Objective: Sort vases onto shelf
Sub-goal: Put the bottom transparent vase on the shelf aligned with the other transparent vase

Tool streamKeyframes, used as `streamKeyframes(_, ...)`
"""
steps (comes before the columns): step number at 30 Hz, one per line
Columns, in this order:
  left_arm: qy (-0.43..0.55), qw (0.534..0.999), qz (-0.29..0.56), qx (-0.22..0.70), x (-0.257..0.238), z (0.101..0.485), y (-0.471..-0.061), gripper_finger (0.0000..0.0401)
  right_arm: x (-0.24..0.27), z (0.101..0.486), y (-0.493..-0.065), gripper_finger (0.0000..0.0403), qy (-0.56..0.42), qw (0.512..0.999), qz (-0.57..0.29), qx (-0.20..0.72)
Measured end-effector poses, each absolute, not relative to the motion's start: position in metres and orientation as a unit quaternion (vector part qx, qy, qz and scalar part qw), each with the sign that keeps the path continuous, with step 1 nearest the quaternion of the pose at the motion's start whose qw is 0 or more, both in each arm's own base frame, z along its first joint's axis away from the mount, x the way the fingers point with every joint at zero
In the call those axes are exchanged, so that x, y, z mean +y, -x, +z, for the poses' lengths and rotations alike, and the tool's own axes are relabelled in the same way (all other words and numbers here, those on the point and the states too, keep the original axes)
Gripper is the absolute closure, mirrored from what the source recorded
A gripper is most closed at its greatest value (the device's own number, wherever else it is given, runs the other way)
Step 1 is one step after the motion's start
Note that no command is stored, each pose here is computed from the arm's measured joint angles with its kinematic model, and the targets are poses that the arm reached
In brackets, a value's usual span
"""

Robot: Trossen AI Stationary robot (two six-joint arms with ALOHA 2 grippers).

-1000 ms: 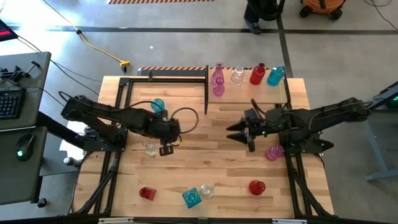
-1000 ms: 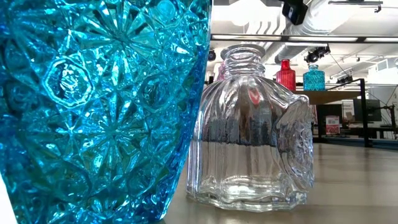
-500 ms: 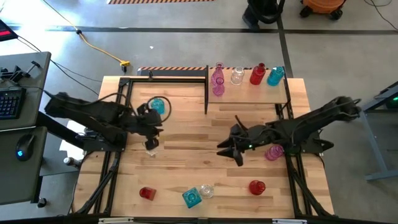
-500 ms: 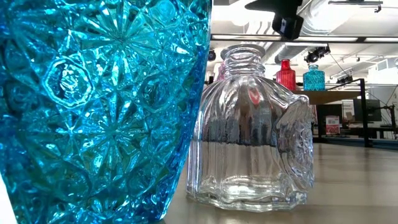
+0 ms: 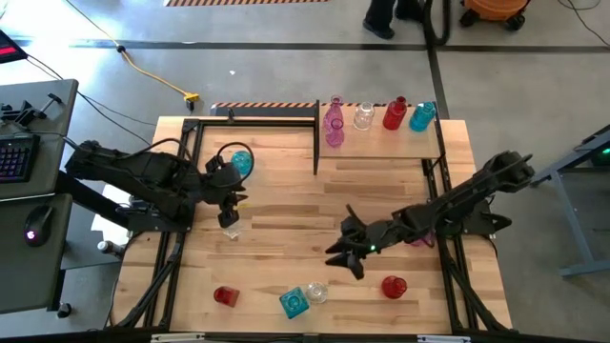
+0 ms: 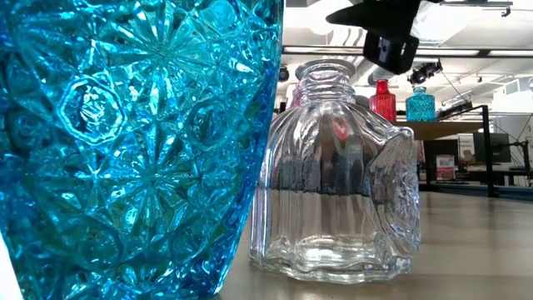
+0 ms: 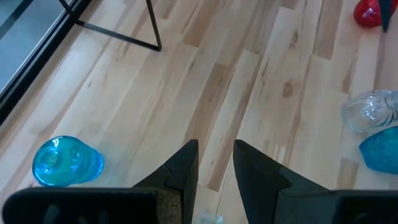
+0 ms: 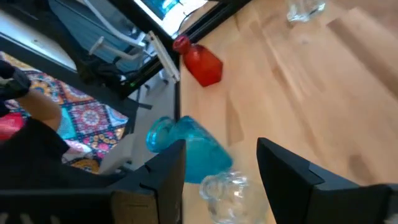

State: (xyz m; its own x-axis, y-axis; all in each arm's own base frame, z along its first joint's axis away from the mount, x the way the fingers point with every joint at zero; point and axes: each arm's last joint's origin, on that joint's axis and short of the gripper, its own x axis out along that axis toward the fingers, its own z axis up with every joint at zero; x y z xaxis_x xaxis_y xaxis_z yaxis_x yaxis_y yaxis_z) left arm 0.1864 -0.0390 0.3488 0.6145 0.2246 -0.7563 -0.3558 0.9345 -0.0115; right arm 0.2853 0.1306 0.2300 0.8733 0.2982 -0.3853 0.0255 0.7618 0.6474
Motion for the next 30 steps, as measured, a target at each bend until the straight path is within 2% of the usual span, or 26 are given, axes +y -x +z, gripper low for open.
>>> streamKeyframes(6,0.087,0.894,0.165,0.407,-0.039,0.349,-0.187,0.0311,0.150,0.214,-0.289,0.0224,-0.324,0.908,0.099,0.246)
streamKeyframes(16,0.087,0.894,0.166,0.407,-0.039,0.349,-0.187,0.0311,0.180,0.181,-0.293,0.0224,-0.185,0.941,0.155,0.235)
streamKeyframes(30,0.085,0.894,0.166,0.407,-0.039,0.349,-0.187,0.0311,0.190,0.150,-0.304,0.0224,-0.069,0.958,0.187,0.207)
